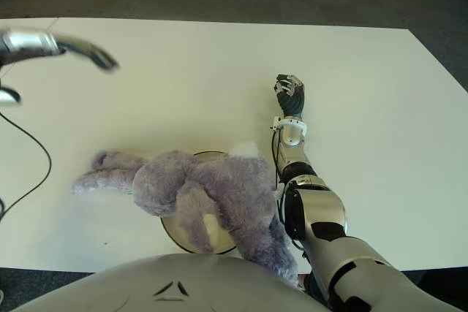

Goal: Put the doll into the plate.

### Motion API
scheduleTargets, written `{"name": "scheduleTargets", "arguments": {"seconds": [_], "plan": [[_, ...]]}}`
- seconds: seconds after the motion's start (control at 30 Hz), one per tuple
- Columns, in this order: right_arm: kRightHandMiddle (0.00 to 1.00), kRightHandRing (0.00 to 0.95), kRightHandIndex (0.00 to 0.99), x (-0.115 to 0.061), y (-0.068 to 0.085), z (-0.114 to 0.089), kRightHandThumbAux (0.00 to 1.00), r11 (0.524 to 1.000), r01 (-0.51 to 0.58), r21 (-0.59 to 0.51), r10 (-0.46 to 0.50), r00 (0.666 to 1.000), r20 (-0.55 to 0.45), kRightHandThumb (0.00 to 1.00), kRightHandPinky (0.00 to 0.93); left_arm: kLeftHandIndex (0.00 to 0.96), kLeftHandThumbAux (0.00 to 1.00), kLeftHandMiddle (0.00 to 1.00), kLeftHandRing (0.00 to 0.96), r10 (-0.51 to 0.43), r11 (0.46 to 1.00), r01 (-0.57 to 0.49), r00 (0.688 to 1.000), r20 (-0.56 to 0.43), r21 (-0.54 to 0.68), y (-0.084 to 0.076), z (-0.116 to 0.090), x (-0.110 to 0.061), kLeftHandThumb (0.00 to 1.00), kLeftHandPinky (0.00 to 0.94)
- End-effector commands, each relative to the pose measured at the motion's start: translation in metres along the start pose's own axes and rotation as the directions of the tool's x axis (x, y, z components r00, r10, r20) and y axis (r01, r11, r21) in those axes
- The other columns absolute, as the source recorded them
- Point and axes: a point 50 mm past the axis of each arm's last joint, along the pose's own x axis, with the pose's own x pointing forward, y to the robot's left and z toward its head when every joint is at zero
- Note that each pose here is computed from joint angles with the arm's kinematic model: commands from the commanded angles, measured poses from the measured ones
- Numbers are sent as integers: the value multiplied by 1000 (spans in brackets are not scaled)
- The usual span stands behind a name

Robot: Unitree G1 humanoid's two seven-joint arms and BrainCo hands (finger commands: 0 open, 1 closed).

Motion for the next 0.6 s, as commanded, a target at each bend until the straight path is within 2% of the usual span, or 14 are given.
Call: {"name": "scheduleTargets", "arguments": {"seconds": [0.03,0.1,0.23,0.43,0.57,0.6], "plan": [[288,284,398,-104,-9,-110,745,993,-55,-100,-2,868,-497,662,259,0,421,6,0,863,277,-772,462,-205,-572,19,-115,-60,187,35],[286,281,398,-104,-9,-111,745,993,-57,-105,-3,867,-499,662,258,0,430,9,0,866,244,-777,443,-230,-581,20,-122,-57,193,38],[289,273,399,-104,-9,-111,744,995,-47,-86,-3,864,-504,662,247,0,481,34,15,877,124,-811,359,-319,-572,-2,-145,-61,183,46],[296,276,399,-103,-10,-111,744,996,-40,-75,-3,864,-504,662,257,0,500,45,22,868,41,-837,301,-396,-546,-20,-162,-57,170,47],[299,284,400,-103,-11,-111,745,995,-41,-92,-11,866,-500,663,270,0,546,32,6,821,-28,-889,240,-518,-456,-51,-184,-49,125,10],[299,284,400,-103,-11,-111,745,995,-41,-92,-10,866,-500,663,270,0,552,29,3,814,-23,-898,238,-530,-440,-55,-187,-45,120,6]]}}
